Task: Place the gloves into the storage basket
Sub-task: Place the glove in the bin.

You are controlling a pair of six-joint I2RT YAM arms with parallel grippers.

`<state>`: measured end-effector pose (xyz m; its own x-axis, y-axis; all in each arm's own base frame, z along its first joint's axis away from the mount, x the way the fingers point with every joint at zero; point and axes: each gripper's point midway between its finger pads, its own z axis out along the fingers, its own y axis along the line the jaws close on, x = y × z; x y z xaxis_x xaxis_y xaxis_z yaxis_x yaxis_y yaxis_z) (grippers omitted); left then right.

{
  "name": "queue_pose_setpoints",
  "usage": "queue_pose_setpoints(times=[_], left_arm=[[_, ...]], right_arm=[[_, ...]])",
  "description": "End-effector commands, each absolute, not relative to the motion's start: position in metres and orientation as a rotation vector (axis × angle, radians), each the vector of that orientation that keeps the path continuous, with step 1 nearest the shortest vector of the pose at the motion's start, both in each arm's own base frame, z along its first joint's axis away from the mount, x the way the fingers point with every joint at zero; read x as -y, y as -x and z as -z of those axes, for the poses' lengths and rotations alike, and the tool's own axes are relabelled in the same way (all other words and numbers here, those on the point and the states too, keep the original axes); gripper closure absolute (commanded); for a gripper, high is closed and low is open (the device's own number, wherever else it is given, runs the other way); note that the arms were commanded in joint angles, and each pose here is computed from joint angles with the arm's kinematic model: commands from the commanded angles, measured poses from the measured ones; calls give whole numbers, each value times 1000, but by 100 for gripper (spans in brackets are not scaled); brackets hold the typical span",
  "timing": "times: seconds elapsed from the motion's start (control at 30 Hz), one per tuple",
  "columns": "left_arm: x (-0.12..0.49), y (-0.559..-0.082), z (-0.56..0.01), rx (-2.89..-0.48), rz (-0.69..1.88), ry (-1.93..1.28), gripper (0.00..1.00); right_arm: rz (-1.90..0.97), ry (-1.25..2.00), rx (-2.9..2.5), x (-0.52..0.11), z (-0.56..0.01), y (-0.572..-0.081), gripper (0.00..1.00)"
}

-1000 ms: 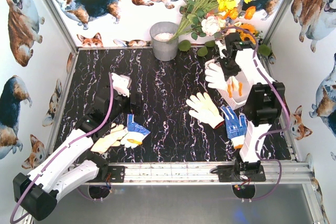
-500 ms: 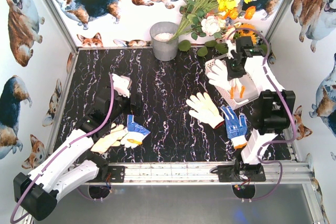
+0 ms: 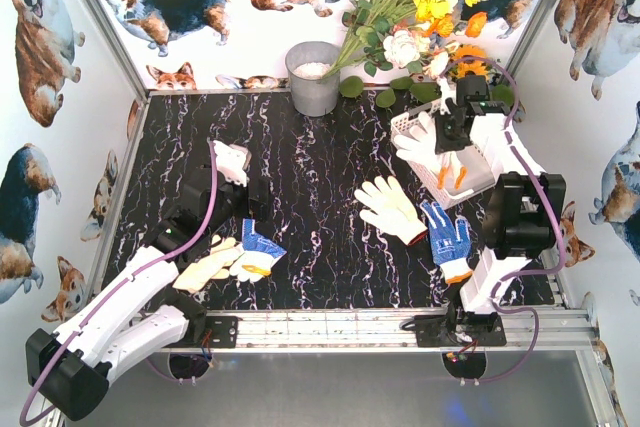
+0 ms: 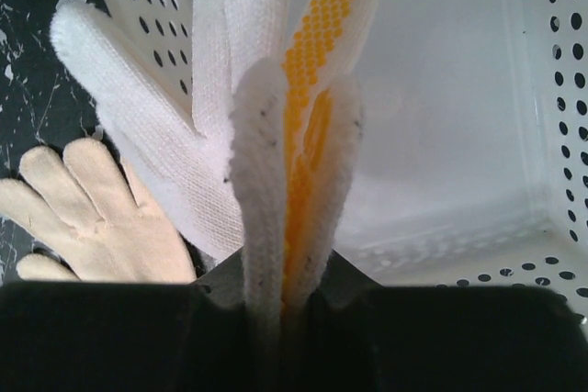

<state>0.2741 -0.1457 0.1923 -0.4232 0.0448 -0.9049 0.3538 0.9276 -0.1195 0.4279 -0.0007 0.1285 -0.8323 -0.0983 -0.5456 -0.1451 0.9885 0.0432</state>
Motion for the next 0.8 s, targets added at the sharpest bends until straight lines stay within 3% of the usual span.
queue_pose_setpoints(times=[0.0, 0.33, 0.77], left_arm=[[144, -276, -193, -1977, 357, -278, 0], [145, -276, -192, -1980, 362, -281, 0], [145, -277, -190, -1988, 356, -284, 0]], right_arm=[[-88, 117, -2403, 10, -162, -445, 100], [-156, 55, -2376, 21, -155, -449, 100], [-220, 48, -2462, 25, -105, -460, 100]])
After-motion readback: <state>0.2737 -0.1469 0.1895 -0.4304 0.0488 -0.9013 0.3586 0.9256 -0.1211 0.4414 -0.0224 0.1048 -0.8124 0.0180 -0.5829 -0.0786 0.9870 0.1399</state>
